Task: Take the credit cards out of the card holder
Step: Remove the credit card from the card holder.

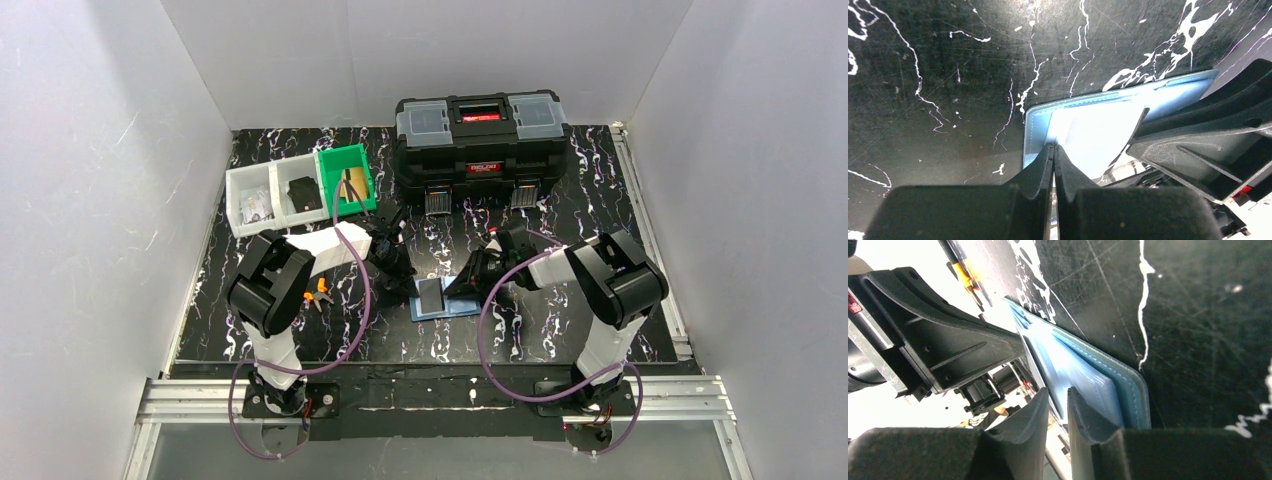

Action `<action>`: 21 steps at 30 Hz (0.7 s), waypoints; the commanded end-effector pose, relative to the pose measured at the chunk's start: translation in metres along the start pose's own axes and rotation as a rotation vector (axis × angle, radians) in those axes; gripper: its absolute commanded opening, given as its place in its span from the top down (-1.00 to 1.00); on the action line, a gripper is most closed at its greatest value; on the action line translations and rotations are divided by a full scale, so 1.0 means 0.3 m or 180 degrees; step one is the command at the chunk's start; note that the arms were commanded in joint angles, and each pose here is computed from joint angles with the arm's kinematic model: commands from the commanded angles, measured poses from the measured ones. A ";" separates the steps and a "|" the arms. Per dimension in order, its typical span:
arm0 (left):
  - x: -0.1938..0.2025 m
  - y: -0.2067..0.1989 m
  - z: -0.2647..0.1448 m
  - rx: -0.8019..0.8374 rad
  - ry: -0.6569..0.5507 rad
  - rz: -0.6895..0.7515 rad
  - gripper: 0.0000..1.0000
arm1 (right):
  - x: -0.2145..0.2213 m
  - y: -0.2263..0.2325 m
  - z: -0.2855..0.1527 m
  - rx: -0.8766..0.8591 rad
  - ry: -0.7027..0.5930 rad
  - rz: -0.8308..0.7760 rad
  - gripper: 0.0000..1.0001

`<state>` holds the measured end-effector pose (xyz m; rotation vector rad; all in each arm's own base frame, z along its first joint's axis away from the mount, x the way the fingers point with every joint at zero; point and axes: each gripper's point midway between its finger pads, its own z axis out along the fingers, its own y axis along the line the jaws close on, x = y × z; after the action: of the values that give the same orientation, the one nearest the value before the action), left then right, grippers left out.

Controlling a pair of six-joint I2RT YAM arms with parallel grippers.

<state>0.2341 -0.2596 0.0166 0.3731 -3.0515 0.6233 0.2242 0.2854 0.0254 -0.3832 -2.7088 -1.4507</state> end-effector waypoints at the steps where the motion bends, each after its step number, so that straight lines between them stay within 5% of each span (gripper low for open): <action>1: 0.088 0.271 0.107 -0.0982 0.0217 -0.0022 1.00 | -0.001 -0.021 0.020 -0.0111 -0.0038 0.0103 0.42; 21: 0.090 0.273 0.115 -0.0996 0.0239 -0.0023 1.00 | 0.001 0.005 0.048 -0.0224 0.0072 0.0057 0.62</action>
<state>0.2333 -0.2594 0.0152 0.3754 -3.0404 0.6112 0.2315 0.2965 0.0268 -0.3477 -2.6709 -1.5950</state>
